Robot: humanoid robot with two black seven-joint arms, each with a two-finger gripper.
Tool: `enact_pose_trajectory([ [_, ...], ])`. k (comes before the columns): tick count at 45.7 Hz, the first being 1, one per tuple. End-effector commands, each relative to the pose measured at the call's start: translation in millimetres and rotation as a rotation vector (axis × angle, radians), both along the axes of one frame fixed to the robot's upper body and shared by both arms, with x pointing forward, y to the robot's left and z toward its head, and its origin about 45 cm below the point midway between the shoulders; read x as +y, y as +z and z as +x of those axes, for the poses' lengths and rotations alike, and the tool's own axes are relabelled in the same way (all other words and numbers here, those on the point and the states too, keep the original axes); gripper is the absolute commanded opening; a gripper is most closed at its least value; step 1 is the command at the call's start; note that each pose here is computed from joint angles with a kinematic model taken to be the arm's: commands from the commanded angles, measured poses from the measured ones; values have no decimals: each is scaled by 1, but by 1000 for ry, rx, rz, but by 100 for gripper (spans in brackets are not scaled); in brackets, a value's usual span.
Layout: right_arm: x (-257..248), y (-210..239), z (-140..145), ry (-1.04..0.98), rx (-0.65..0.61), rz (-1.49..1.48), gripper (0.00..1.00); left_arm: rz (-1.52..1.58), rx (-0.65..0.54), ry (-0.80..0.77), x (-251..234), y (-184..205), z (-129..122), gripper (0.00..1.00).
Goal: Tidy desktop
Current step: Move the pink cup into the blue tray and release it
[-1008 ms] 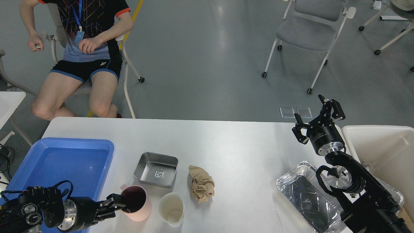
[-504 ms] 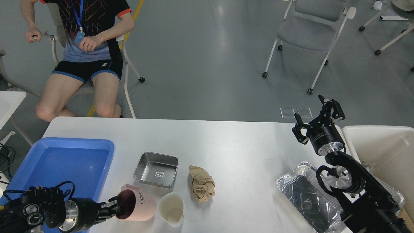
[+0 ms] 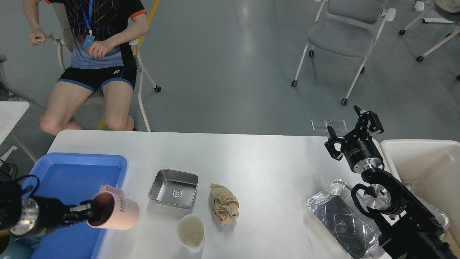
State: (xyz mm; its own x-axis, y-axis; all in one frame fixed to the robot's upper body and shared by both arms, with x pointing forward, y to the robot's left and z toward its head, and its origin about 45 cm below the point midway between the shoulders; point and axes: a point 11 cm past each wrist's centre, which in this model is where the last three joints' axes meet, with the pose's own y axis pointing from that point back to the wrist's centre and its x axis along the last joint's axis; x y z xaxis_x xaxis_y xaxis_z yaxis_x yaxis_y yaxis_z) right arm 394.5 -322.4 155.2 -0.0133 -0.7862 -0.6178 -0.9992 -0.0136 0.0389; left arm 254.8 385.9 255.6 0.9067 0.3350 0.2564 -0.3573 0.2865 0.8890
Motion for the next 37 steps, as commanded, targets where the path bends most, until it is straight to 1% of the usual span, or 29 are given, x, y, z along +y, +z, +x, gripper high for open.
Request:
enact_pose_trajectory([
  [1, 2, -1, 1, 0, 1, 3, 100, 8, -43, -14, 18, 59, 7, 0],
  [6, 3, 0, 1, 1, 0, 6, 100, 10, -52, 7, 26, 82, 5, 0],
  [10, 4, -1, 1, 2, 0, 8, 100, 12, -42, 18, 29, 82, 3, 0],
  [14, 4, -1, 1, 2, 2, 9, 100, -4, 1, 50, 32, 61, -1, 0],
  [19, 4, -1, 1, 2, 2, 9, 100, -17, 84, 128, 40, 19, -10, 0],
  [21, 4, -2, 0, 2, 3, 9, 100, -11, 122, 165, 46, 0, -16, 0],
  [27, 2, -3, 0, -1, 6, 4, 100, 23, 249, 254, 57, -51, -47, 0],
  [31, -1, -4, -1, -5, 12, 1, 100, 63, 289, 306, 64, -71, -65, 0],
  [37, -1, -9, -1, -11, 24, 2, 100, 109, 306, 366, 74, -86, -79, 0],
])
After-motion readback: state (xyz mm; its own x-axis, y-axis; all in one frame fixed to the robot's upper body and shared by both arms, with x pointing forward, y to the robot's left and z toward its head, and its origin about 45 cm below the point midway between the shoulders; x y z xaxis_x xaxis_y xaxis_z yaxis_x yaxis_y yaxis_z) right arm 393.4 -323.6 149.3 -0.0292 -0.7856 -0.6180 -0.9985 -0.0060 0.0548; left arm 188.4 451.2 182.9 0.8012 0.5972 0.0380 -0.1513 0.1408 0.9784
